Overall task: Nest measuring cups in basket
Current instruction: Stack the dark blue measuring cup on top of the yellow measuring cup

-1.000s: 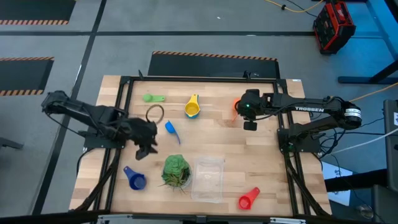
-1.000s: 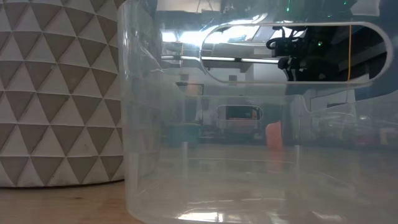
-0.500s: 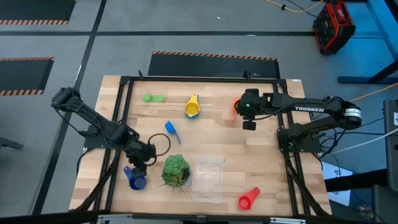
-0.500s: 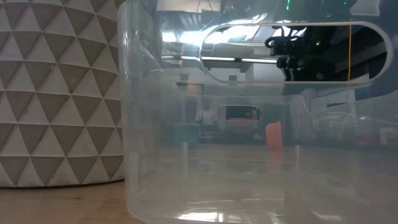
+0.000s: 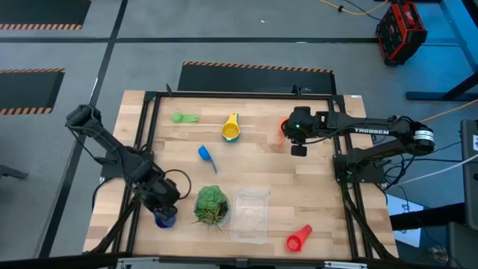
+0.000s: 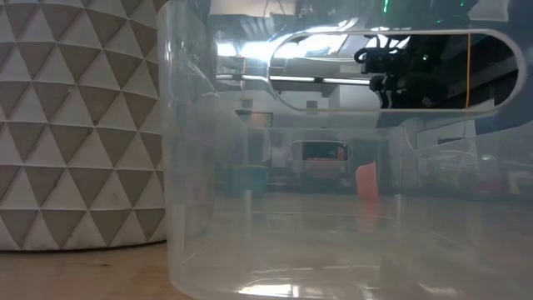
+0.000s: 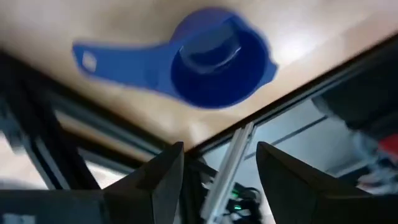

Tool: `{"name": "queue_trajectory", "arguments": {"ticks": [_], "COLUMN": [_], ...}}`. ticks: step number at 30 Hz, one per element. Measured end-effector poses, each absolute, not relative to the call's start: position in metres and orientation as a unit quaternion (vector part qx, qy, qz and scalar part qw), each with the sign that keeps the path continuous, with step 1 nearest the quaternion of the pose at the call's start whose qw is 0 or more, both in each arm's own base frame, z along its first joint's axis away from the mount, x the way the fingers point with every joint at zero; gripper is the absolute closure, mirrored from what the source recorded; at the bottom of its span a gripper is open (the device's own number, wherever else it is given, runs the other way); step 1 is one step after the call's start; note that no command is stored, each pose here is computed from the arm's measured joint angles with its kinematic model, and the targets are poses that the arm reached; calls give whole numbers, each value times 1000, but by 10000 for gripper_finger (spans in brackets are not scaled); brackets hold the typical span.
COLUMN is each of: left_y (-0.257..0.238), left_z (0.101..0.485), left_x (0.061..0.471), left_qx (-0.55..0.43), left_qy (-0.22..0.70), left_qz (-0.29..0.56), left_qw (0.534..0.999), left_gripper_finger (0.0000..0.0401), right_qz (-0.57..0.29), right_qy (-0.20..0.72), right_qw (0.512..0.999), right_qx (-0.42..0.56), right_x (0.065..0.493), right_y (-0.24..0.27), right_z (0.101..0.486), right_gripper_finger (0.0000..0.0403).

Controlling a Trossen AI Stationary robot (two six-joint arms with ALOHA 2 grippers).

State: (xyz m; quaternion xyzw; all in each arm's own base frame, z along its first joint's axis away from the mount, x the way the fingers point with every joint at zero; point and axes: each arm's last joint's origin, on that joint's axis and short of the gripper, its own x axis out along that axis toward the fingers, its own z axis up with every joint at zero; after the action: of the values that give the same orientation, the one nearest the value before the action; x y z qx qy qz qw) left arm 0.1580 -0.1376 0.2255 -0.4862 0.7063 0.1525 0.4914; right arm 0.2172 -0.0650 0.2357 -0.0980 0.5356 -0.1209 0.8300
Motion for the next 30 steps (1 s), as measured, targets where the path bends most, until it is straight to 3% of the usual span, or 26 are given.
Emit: {"name": "queue_trajectory", "arguments": {"ticks": [7,16,30], "left_y": [-147,-154,-169], "left_z": [226,224,200], "left_x": [150,144,150], "left_qx": [-550,-582,-559], "left_qy": [681,621,620], "left_qz": [270,340,402], "left_qw": [401,400,377], "left_gripper_finger": [206,206,206], "right_qz": [-98,-98,-95], "right_qy": [532,532,532], "right_qw": [837,837,836], "right_qx": [-85,-85,-91], "right_x": [218,218,218], "right_y": [-63,-63,-64], "right_z": [235,235,235], "right_gripper_finger": [273,273,273]}}
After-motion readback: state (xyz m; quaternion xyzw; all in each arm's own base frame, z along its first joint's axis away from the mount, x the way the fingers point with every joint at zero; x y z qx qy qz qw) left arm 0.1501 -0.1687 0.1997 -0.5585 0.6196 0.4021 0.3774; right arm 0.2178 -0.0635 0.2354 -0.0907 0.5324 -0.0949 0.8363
